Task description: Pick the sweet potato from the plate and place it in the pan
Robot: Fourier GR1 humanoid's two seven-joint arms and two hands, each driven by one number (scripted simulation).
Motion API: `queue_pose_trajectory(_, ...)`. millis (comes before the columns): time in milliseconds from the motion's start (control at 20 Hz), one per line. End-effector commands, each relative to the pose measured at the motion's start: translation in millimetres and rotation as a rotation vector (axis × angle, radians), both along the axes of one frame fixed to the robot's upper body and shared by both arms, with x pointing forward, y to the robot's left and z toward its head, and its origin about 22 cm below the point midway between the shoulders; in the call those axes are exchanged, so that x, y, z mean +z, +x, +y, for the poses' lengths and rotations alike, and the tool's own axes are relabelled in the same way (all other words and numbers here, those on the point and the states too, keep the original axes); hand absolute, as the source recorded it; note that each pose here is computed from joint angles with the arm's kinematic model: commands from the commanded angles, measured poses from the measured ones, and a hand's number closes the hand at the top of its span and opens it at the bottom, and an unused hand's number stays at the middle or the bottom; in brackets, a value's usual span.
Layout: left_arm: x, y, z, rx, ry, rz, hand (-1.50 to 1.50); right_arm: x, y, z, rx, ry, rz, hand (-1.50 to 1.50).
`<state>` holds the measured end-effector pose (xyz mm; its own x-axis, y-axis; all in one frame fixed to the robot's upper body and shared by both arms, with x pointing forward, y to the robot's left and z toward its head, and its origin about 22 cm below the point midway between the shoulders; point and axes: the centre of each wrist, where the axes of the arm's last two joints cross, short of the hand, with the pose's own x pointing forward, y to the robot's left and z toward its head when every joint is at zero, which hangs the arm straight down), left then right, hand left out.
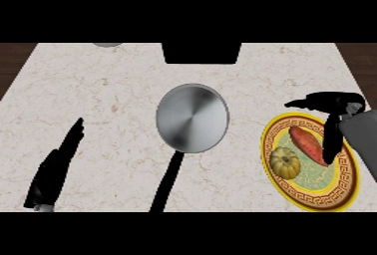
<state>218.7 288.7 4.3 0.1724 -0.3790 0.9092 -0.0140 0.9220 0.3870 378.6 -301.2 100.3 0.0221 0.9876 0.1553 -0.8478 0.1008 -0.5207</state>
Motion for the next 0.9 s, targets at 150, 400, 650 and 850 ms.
queue_pose_trajectory(150,4,16.8,4,-0.01,-0.024,0.015,0.0,-35,-14,-3,0.0,-0.045,0.022,-1.5)
queue_pose_trajectory(400,-3,-7.3,-10,0.003,0.002,-0.003,0.0,-30,-11,-9,0.015,-0.08,0.06,-1.5)
queue_pose_trajectory(650,4,6.2,-6,0.009,-0.013,-0.003,0.0,-48,-21,0,0.008,-0.062,0.056,-1.5)
queue_pose_trajectory(850,1,16.1,-3,-0.001,-0.013,-0.002,0.0,-45,-25,-12,0.003,-0.058,0.034,-1.5)
